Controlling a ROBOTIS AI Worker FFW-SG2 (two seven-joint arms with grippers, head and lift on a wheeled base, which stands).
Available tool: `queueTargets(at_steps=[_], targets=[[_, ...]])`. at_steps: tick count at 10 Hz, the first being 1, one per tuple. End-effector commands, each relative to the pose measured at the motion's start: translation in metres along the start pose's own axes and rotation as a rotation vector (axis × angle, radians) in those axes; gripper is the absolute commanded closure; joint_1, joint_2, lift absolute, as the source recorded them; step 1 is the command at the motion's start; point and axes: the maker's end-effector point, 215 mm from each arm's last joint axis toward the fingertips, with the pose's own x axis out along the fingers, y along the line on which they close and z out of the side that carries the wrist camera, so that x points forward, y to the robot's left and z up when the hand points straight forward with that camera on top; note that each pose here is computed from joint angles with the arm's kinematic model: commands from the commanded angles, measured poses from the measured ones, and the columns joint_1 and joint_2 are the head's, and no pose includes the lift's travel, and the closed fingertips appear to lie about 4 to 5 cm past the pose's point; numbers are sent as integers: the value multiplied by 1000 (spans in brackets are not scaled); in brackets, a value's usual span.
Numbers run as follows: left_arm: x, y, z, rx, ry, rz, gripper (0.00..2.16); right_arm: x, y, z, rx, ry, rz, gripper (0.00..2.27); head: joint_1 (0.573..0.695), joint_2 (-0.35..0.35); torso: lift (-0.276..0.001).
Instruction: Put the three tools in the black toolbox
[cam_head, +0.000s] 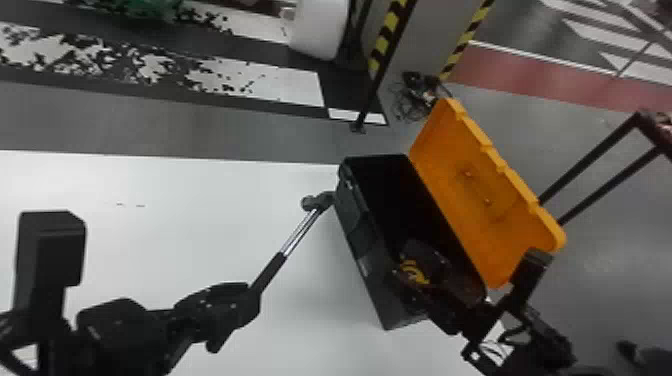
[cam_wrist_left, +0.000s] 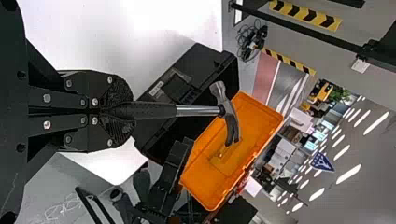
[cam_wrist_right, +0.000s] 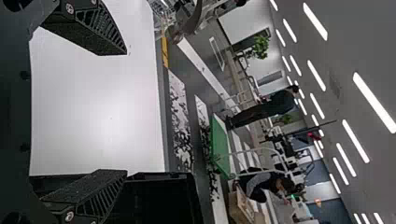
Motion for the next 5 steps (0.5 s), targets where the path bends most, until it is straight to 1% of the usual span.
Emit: queueTargets(at_steps=[1, 2, 3, 5], targets=[[-2, 3, -7, 14, 22, 4, 1737, 3, -13, -10, 61, 99, -3, 103, 695, -350, -55], [-2, 2, -11, 18, 33, -1, 1737, 4, -18, -13, 116, 163, 3, 103, 695, -350, -55], [-1, 2, -13, 25, 39, -5, 1737, 2, -16, -22, 185, 252, 14, 103, 695, -350, -55], [-1, 1, -8, 43, 26, -11, 1737, -4, -1, -25, 248, 332, 49, 103, 695, -350, -55]])
